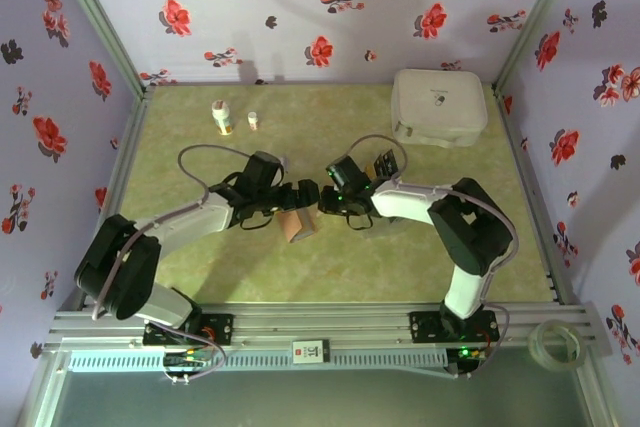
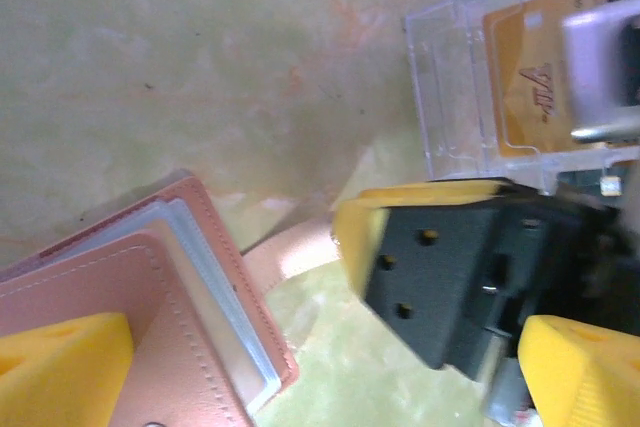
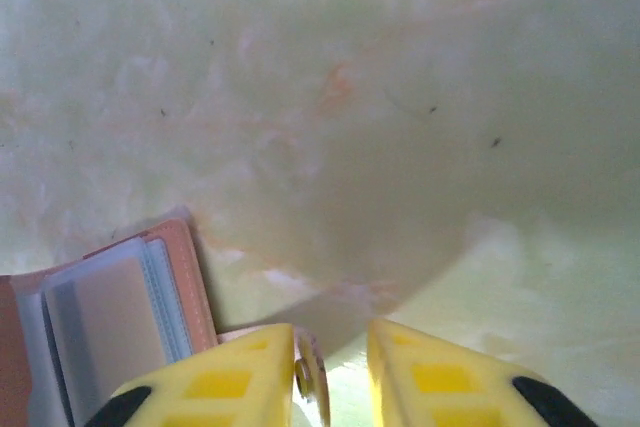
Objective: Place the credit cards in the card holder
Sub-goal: Close the card holder at the center of the table.
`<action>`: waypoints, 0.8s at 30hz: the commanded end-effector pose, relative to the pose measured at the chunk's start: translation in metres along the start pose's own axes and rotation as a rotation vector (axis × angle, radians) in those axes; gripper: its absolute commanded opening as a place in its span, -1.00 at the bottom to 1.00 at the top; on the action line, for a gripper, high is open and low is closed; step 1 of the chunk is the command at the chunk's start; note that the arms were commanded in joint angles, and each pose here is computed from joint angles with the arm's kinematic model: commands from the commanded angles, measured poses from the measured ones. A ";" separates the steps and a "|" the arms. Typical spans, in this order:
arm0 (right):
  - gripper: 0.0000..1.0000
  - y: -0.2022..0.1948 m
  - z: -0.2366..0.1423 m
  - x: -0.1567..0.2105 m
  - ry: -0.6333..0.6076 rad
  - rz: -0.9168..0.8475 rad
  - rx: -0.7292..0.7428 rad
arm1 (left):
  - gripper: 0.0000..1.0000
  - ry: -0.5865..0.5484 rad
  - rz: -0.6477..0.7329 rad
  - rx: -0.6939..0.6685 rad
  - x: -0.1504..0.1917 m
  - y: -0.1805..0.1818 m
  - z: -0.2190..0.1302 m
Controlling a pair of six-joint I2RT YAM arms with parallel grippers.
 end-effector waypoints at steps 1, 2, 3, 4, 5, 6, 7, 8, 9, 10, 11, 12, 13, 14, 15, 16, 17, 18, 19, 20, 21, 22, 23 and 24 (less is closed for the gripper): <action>-0.39 -0.003 -0.017 -0.006 -0.036 0.013 -0.001 | 0.99 -0.017 -0.034 -0.035 0.005 0.013 0.012; -0.37 -0.004 -0.019 -0.006 -0.040 0.015 0.003 | 0.99 -0.018 -0.038 -0.042 0.006 0.015 0.015; -0.34 -0.005 -0.021 -0.006 -0.043 0.018 0.005 | 0.99 -0.017 -0.041 -0.052 0.007 0.018 0.017; -0.32 -0.006 -0.023 -0.006 -0.045 0.018 0.006 | 0.99 -0.020 -0.043 -0.062 0.008 0.021 0.019; -0.31 -0.006 -0.025 -0.006 -0.047 0.020 0.007 | 0.99 -0.022 -0.045 -0.072 0.009 0.024 0.021; -0.30 -0.006 -0.027 -0.005 -0.050 0.021 0.006 | 0.99 -0.022 -0.048 -0.087 0.011 0.028 0.023; -0.29 -0.006 -0.029 -0.006 -0.054 0.024 0.006 | 0.99 -0.023 -0.051 -0.104 0.012 0.033 0.025; -0.28 -0.007 -0.030 -0.004 -0.054 0.026 0.008 | 0.99 -0.021 -0.054 -0.116 0.013 0.036 0.027; -0.28 -0.007 -0.031 -0.004 -0.059 0.028 0.008 | 0.99 -0.021 -0.054 -0.132 0.014 0.040 0.029; -0.28 -0.007 -0.033 -0.004 -0.063 0.032 0.010 | 0.99 -0.018 -0.053 -0.146 0.016 0.043 0.032; -0.27 -0.008 -0.034 -0.004 -0.065 0.033 0.013 | 0.99 -0.015 -0.055 -0.159 0.017 0.047 0.034; -0.27 -0.008 -0.036 -0.004 -0.068 0.035 0.015 | 0.99 -0.011 -0.056 -0.170 0.018 0.049 0.036; -0.27 -0.008 -0.038 -0.004 -0.072 0.037 0.016 | 0.99 -0.006 -0.053 -0.179 0.019 0.052 0.038; -0.26 -0.008 -0.040 -0.004 -0.075 0.038 0.015 | 0.99 -0.001 -0.051 -0.185 0.019 0.053 0.039; -0.25 -0.008 -0.042 -0.004 -0.078 0.038 0.015 | 0.99 0.004 -0.048 -0.194 0.020 0.054 0.040; -0.25 -0.007 -0.044 -0.005 -0.082 0.037 0.014 | 0.99 0.007 -0.042 -0.201 0.019 0.054 0.039; -0.24 -0.007 -0.047 -0.005 -0.084 0.036 0.011 | 0.99 0.008 -0.033 -0.204 0.018 0.052 0.037; -0.24 -0.006 -0.049 -0.006 -0.086 0.031 0.007 | 0.99 0.005 -0.025 -0.207 0.016 0.049 0.034; -0.23 -0.005 -0.052 -0.007 -0.090 0.029 0.003 | 0.99 -0.003 -0.009 -0.209 0.013 0.046 0.030; -0.23 -0.004 -0.055 -0.008 -0.094 0.026 -0.002 | 0.99 -0.012 0.005 -0.213 0.009 0.042 0.024; -0.22 -0.003 -0.058 -0.008 -0.097 0.020 -0.004 | 0.99 -0.023 0.017 -0.217 0.005 0.039 0.018; -0.22 -0.002 -0.060 -0.008 -0.097 0.016 -0.006 | 0.99 -0.033 0.034 -0.222 0.001 0.036 0.011; -0.22 0.000 -0.063 -0.009 -0.099 0.009 -0.011 | 0.99 -0.042 0.048 -0.225 -0.003 0.033 0.004; -0.22 0.001 -0.065 -0.009 -0.101 0.005 -0.018 | 0.99 -0.056 0.055 -0.225 -0.008 0.031 -0.003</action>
Point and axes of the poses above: each hand's point on the last joint's axis, 136 mm out from that joint toward the fingers, its own z axis out along the fingers, its own y axis along the line the jaws close on, x = y × z, the point moved 5 cm from there along -z, back along the fingers, and after that the axes turned 6 degrees about -z, right-handed, at the moved point
